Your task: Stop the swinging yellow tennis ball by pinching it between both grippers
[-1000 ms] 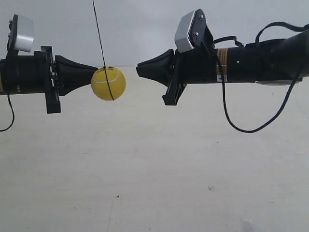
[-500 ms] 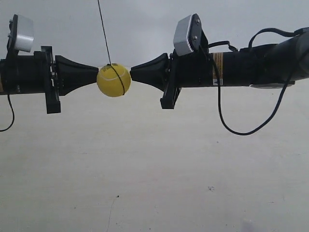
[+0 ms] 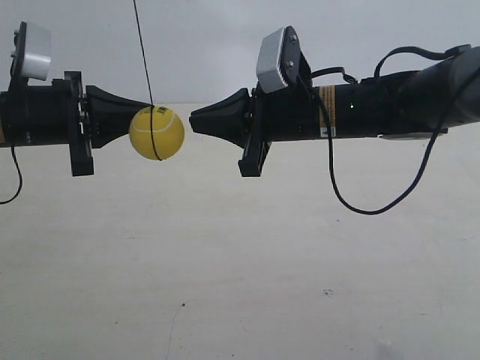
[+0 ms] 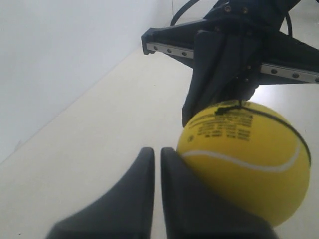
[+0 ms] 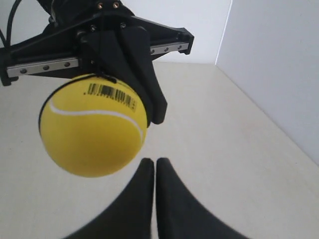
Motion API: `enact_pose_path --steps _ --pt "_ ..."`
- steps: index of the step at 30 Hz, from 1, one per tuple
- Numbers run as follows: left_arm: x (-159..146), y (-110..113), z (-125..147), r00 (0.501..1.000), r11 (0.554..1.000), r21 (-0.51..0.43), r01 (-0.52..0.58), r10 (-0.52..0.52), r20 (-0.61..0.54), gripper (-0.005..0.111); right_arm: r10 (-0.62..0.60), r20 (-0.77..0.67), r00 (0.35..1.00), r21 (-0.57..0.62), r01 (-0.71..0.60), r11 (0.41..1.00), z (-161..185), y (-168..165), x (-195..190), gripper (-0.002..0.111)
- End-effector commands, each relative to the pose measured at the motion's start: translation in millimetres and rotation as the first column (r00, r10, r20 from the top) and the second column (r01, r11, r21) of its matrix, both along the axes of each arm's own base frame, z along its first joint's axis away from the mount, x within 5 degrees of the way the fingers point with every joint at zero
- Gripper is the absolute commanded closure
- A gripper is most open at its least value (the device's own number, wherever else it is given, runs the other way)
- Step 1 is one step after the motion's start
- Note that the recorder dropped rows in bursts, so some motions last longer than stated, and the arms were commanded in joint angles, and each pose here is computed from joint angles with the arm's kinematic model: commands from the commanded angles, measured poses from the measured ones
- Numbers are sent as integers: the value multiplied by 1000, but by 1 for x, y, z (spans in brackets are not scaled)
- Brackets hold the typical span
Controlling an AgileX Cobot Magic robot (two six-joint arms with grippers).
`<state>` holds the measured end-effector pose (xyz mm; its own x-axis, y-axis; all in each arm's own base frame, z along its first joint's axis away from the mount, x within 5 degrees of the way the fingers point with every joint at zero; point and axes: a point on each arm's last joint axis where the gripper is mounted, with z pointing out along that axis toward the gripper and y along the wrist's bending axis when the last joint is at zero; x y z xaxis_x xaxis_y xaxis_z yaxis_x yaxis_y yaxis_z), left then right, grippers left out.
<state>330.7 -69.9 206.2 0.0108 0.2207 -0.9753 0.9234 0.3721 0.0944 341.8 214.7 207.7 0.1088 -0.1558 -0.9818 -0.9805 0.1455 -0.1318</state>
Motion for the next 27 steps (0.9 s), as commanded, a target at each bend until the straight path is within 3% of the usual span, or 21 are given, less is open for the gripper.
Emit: enact_pose_path --steps 1,27 --pt "0 -2 0 1000 1000 -10 16 -16 -5 102 2 3 1000 -2 -2 1000 1 1 0 108" --pt "0 -2 -1 1000 1000 -8 18 -18 -9 102 -4 4 1000 -8 4 1000 1 1 1 108"
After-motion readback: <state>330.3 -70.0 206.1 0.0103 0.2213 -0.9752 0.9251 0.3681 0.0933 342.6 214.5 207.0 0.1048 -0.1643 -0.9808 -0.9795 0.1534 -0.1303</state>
